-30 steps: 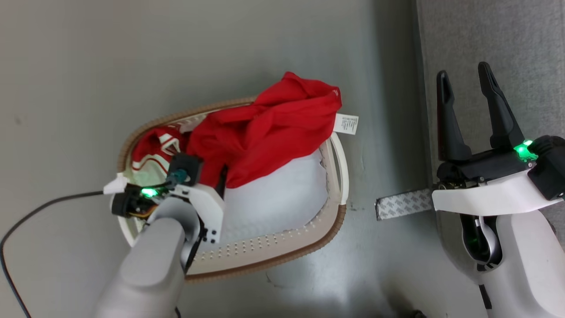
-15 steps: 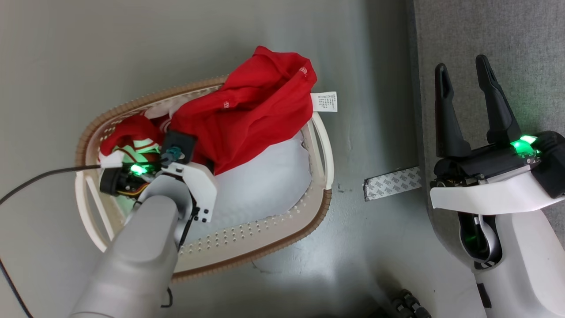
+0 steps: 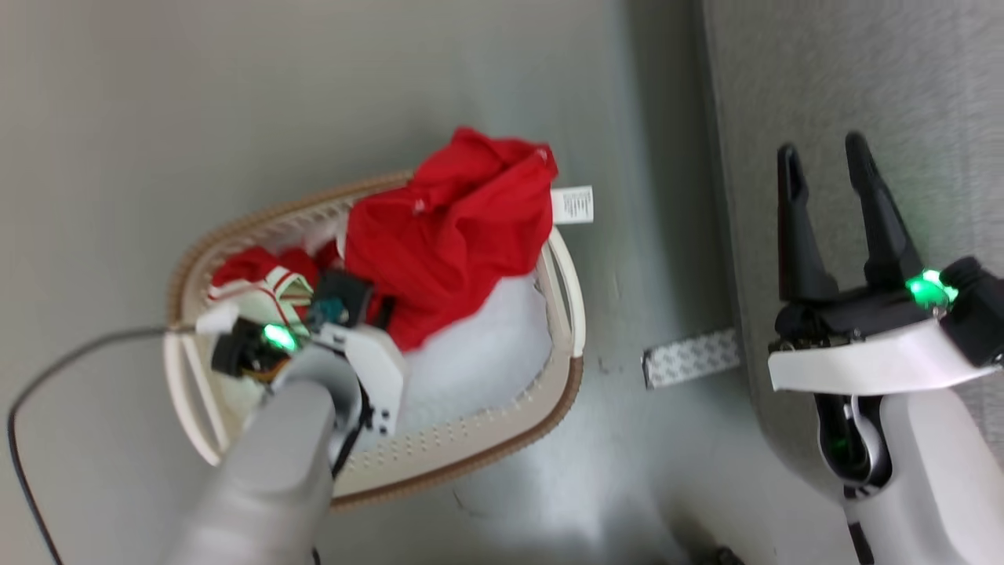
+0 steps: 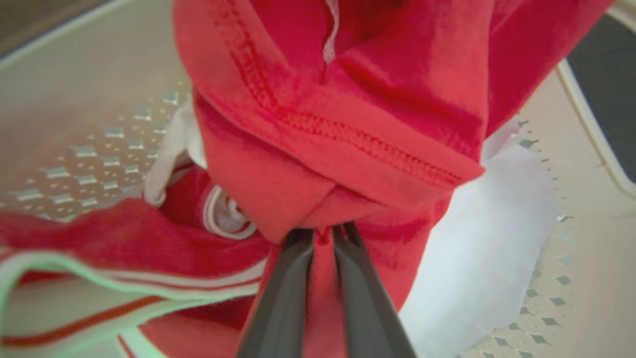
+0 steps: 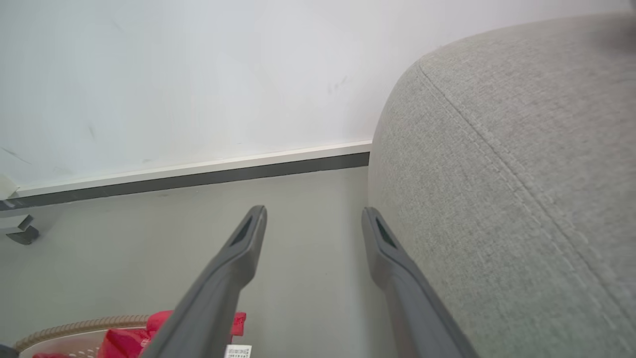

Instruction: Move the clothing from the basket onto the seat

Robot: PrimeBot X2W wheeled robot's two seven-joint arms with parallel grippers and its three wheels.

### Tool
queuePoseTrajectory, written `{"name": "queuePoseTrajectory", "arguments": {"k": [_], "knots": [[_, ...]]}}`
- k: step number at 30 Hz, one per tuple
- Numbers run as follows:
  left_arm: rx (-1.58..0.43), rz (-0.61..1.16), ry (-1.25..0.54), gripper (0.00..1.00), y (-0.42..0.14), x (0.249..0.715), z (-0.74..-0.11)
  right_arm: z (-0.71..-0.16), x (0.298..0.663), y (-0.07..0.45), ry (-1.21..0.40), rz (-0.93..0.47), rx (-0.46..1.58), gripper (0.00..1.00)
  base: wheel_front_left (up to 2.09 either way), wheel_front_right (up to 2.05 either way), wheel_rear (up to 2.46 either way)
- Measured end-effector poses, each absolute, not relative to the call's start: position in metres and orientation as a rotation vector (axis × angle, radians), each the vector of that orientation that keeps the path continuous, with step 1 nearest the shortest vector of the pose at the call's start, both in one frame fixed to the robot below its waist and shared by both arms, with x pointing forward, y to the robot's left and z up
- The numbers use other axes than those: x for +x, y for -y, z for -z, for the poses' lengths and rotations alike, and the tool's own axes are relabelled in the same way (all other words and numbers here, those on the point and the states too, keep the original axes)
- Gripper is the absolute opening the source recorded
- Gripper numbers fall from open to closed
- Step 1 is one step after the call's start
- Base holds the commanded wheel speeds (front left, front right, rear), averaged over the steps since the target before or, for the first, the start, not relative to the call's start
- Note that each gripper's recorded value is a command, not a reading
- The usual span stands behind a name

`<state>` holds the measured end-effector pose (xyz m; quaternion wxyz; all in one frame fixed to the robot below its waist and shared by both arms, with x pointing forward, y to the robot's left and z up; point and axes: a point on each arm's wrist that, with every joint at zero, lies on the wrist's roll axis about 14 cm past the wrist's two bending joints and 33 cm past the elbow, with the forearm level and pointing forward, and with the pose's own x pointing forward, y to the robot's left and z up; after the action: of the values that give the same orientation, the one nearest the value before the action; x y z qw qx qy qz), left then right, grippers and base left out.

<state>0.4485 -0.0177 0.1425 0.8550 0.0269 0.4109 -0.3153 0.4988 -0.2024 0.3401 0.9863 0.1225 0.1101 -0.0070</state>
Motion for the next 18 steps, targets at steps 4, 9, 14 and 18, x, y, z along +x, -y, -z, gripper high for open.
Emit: {"name": "queuePoseTrajectory", "arguments": {"k": [4, 9, 14, 18], "knots": [[0.009, 0.653, -0.798, 0.0, 0.02, 0.45, -0.177, -0.361, 0.489, 0.208, -0.194, 0.036, 0.247, 1.0, 0.0, 0.0, 0.0], [-0.05, 0.624, -0.693, 0.0, 0.019, 0.455, -0.231, -0.387, 0.471, 0.212, -0.162, 0.053, 0.24, 1.0, 0.0, 0.0, 0.0], [-0.106, 0.568, -0.574, 0.0, 0.011, 0.456, -0.292, -0.413, 0.444, 0.208, -0.135, 0.049, 0.24, 1.0, 0.0, 0.0, 0.0], [-0.141, 0.521, -0.448, 0.0, 0.005, 0.46, -0.348, -0.434, 0.423, 0.202, -0.104, 0.031, 0.232, 1.0, 0.0, 0.0, 0.0]]}}
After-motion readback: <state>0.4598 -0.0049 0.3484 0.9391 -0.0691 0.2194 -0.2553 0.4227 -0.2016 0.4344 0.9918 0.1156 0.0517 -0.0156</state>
